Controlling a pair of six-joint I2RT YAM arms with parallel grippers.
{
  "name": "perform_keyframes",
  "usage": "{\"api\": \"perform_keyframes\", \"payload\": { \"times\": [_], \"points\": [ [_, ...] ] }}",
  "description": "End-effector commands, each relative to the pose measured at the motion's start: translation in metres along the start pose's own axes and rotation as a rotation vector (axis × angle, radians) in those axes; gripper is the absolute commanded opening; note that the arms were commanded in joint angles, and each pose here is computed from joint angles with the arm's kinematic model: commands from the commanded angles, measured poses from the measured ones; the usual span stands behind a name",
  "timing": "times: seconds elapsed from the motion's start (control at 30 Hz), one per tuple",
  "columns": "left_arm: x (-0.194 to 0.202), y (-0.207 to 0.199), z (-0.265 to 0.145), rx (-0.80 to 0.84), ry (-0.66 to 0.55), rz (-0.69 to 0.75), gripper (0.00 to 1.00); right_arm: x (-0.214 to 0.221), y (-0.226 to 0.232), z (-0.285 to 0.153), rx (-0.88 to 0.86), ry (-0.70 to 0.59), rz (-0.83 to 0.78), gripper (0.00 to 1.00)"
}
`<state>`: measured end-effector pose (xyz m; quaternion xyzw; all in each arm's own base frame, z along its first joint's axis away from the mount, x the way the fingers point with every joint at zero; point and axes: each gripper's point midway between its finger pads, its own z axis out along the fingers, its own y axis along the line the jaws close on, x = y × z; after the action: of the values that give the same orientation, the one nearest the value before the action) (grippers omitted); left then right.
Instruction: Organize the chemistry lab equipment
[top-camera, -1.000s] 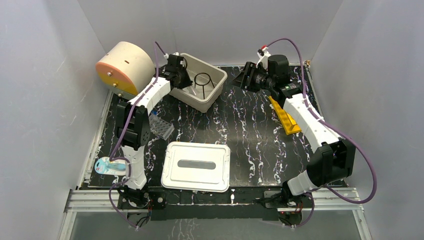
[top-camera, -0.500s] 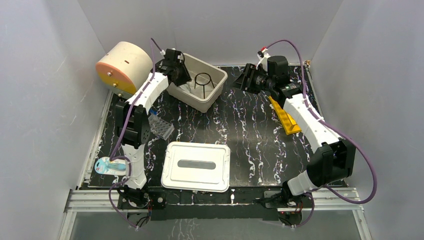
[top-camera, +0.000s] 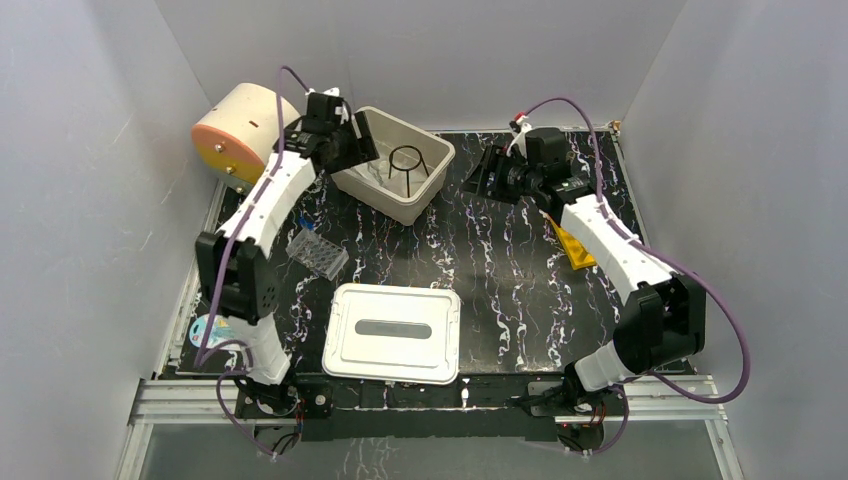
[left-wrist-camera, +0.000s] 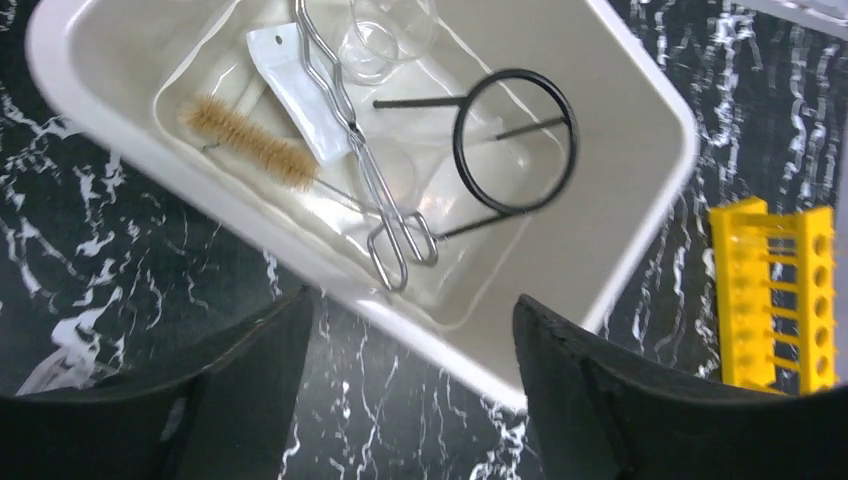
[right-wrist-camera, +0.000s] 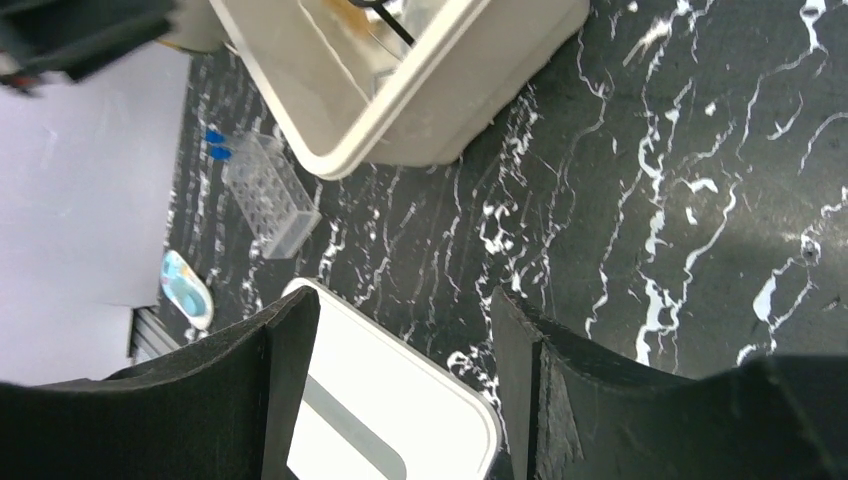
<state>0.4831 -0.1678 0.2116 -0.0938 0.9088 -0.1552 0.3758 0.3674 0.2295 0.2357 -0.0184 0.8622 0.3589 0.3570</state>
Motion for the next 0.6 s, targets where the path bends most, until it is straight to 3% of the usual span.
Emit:
{"api": "perform_keyframes", "payload": {
  "times": [0.0, 0.17, 0.57],
  "points": [
    [0.004, -0.003, -0.071, 0.064, -0.033, 0.039, 0.77, 0.012, 0.001, -0.004, 0.039, -0.001, -0.086, 0.72],
    [0.045, 0.032, -0.103, -0.03, 0.001, 0.02, 0.98, 0.046, -0.002, 0.002, 0.106, 0.071, -0.161, 0.71],
    [0.158, 0.099, -0.115, -0.187, 0.188, -0.058, 0.97, 0.16, -0.004, 0.03, 0.17, 0.328, -0.47, 0.72]
  ]
}}
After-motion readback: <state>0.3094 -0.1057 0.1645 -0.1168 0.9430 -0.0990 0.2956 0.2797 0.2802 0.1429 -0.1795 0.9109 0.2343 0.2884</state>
